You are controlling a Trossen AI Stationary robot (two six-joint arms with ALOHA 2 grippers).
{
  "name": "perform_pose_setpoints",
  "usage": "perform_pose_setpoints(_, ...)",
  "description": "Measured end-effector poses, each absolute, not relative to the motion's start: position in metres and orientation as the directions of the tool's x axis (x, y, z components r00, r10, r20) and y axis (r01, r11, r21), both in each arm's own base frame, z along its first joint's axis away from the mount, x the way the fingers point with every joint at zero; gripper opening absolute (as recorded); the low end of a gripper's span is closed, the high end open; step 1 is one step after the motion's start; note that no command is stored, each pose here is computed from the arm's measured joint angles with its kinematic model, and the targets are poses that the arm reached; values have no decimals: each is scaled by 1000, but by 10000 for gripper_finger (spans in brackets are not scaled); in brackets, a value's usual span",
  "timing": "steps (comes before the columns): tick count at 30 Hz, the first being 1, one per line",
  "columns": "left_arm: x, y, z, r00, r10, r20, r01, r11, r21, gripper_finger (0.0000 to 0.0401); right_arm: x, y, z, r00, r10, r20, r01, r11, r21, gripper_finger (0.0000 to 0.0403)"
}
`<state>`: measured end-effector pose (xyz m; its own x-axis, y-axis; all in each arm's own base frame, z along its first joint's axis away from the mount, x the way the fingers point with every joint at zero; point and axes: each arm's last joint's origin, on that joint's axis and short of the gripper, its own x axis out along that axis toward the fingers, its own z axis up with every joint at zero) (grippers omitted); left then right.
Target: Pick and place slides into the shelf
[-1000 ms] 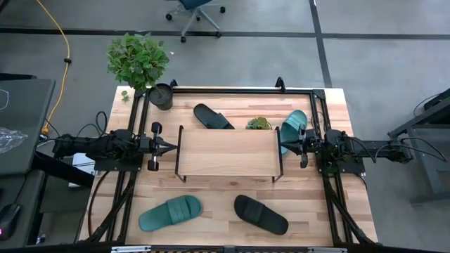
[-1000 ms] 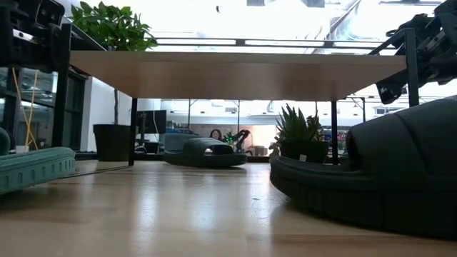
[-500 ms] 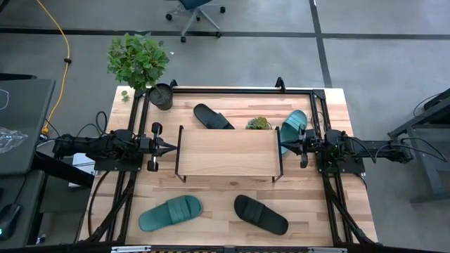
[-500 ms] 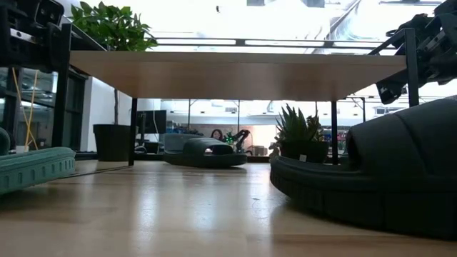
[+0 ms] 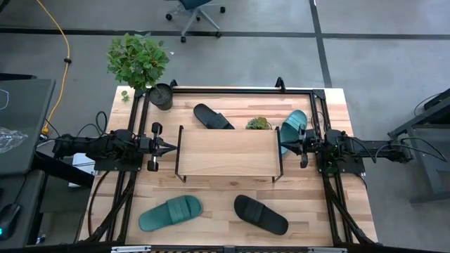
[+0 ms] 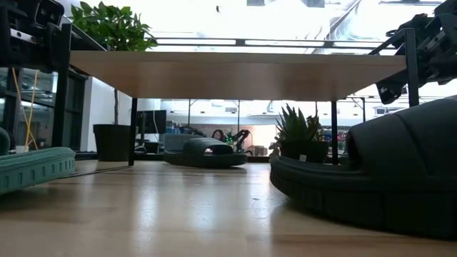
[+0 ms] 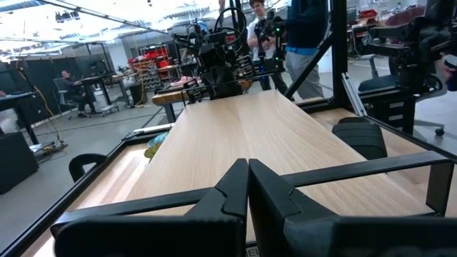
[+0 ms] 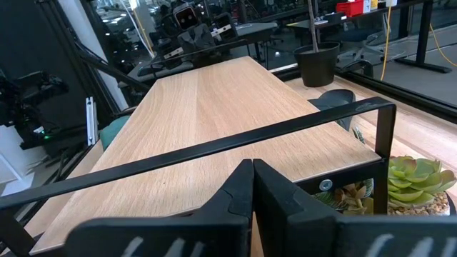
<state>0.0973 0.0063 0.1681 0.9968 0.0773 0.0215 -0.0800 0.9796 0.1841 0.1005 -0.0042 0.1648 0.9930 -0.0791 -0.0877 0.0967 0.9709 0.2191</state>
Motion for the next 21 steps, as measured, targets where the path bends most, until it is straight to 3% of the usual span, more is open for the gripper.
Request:
perform_pose_setpoints(4,97,6,168,997,77,22,-80,980,184,3,101,-4,165,993,-79,-87,97,969,229,0)
perform_pose_setpoints(9,97,6,168,997,77,22,-80,980,184,3,100,-4,165,992,-78,-94,107,930,353,0)
perform_pose_setpoints(17,97,6,168,997,77,22,-79,980,184,3,91,-2,177,970,5,-242,90,922,377,0)
perform_pose_setpoints(21,97,6,168,997,76,22,-79,980,184,3,87,-1,190,973,29,-230,69,910,409,0)
